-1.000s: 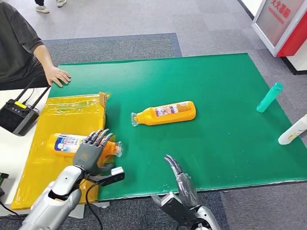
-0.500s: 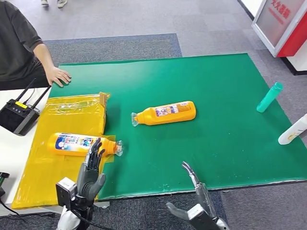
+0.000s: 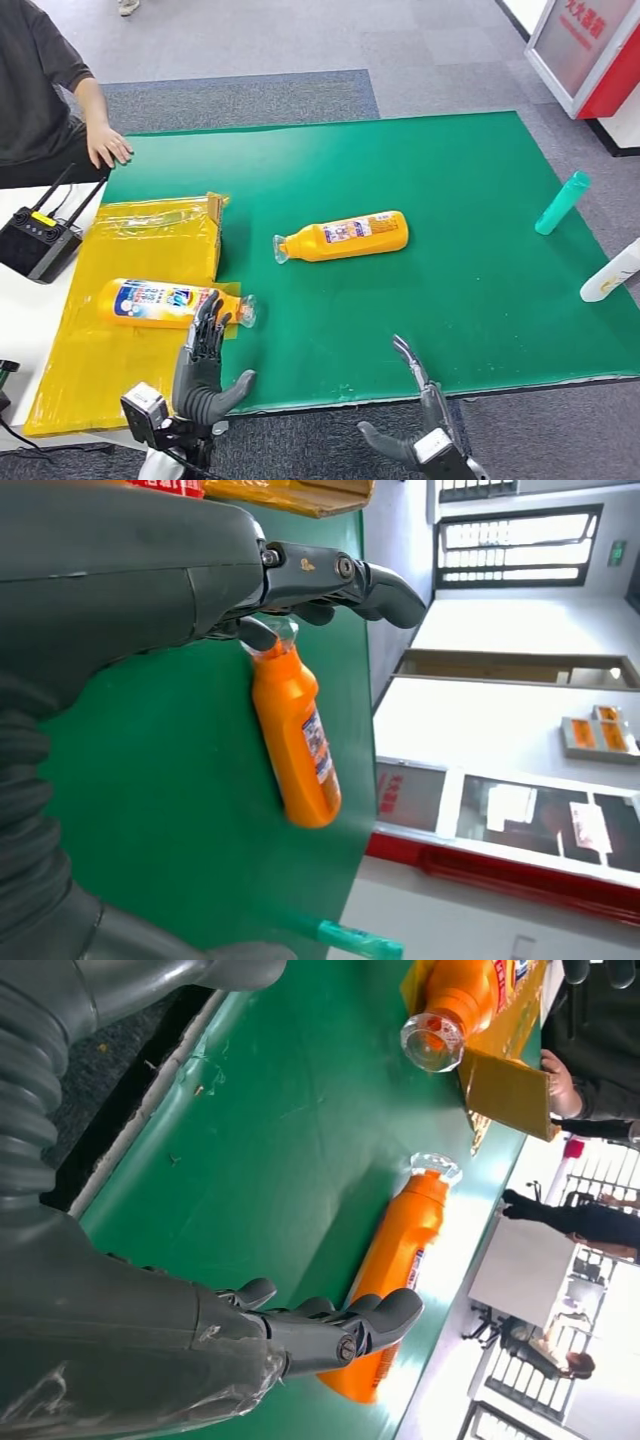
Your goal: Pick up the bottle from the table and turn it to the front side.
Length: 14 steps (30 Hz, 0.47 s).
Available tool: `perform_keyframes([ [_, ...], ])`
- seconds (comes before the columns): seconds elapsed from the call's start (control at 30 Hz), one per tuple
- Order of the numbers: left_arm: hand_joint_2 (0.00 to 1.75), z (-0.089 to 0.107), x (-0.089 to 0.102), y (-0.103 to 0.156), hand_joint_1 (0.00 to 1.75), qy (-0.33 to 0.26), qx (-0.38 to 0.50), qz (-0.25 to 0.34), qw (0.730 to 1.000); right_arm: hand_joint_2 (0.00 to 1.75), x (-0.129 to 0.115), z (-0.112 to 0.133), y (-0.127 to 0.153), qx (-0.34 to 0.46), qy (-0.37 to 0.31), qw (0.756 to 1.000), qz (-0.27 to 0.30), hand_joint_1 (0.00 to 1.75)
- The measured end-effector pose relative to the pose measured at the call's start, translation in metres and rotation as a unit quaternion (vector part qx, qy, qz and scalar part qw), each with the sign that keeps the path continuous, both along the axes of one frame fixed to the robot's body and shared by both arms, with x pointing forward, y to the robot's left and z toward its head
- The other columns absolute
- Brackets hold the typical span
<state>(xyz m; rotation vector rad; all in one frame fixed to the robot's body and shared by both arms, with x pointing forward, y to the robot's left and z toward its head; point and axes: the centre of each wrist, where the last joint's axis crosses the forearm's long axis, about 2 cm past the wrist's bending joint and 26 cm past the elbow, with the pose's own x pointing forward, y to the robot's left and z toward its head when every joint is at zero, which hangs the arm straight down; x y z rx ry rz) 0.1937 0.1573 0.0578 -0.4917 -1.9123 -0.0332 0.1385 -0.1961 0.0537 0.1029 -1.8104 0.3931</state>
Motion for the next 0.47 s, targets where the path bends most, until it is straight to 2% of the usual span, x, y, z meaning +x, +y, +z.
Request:
perform_keyframes([
  [0.47, 1.75, 0.0072, -0.0059, -0.0063, 0.0, -0.013, -0.004, -0.01, 1.0, 1.75, 0.0006, 0.0003, -0.0083, 0.002, -0.006, 1.0, -0.003, 0.0],
])
